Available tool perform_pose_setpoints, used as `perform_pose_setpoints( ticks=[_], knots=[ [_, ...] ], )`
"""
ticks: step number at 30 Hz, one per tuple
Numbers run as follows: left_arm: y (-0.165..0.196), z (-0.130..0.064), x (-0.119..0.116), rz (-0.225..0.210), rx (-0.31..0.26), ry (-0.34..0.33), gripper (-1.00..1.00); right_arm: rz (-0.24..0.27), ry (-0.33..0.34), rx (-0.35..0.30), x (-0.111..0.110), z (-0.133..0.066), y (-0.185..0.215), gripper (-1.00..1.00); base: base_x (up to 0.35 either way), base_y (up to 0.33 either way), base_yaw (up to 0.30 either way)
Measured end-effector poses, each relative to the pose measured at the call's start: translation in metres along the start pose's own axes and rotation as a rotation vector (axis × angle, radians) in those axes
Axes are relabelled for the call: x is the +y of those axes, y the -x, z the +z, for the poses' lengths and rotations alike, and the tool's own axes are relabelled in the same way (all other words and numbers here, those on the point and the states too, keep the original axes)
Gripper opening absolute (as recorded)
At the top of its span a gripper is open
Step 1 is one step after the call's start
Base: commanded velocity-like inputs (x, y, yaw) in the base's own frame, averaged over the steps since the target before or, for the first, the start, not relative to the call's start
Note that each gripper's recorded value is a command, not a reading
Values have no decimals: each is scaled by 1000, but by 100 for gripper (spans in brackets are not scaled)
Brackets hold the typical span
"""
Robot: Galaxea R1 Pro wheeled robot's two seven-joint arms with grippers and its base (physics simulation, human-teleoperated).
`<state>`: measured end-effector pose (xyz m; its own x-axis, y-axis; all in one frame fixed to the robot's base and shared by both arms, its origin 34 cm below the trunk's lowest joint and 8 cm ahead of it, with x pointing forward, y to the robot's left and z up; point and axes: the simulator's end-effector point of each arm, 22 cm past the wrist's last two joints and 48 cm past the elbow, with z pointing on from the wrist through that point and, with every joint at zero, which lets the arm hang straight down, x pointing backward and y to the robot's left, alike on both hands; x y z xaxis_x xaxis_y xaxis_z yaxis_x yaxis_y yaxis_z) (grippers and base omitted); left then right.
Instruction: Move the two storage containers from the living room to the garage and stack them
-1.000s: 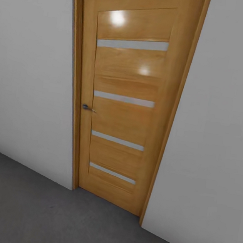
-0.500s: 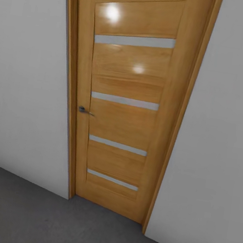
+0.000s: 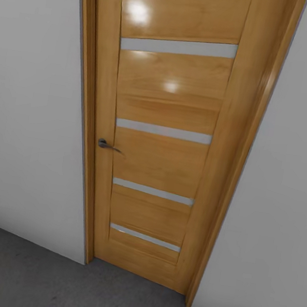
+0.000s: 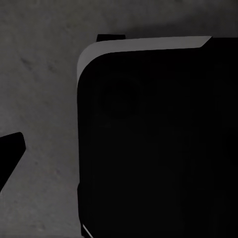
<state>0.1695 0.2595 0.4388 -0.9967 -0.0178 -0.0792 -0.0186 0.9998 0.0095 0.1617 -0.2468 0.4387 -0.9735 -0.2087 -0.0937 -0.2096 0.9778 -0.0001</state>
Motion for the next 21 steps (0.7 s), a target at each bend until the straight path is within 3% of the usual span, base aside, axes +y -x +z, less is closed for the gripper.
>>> perform_pose_setpoints(
  ticks=[8,12,21],
  knots=[
    [0,0,-1,0,0,-1,100,2,0,-1,0,0,0,100,247,227,-22],
    [0,0,-1,0,0,-1,100,6,0,0,0,0,0,100,201,135,-197],
    [0,0,-1,4,0,-1,100,6,-1,0,0,0,0,100,23,14,-240]
  ],
)
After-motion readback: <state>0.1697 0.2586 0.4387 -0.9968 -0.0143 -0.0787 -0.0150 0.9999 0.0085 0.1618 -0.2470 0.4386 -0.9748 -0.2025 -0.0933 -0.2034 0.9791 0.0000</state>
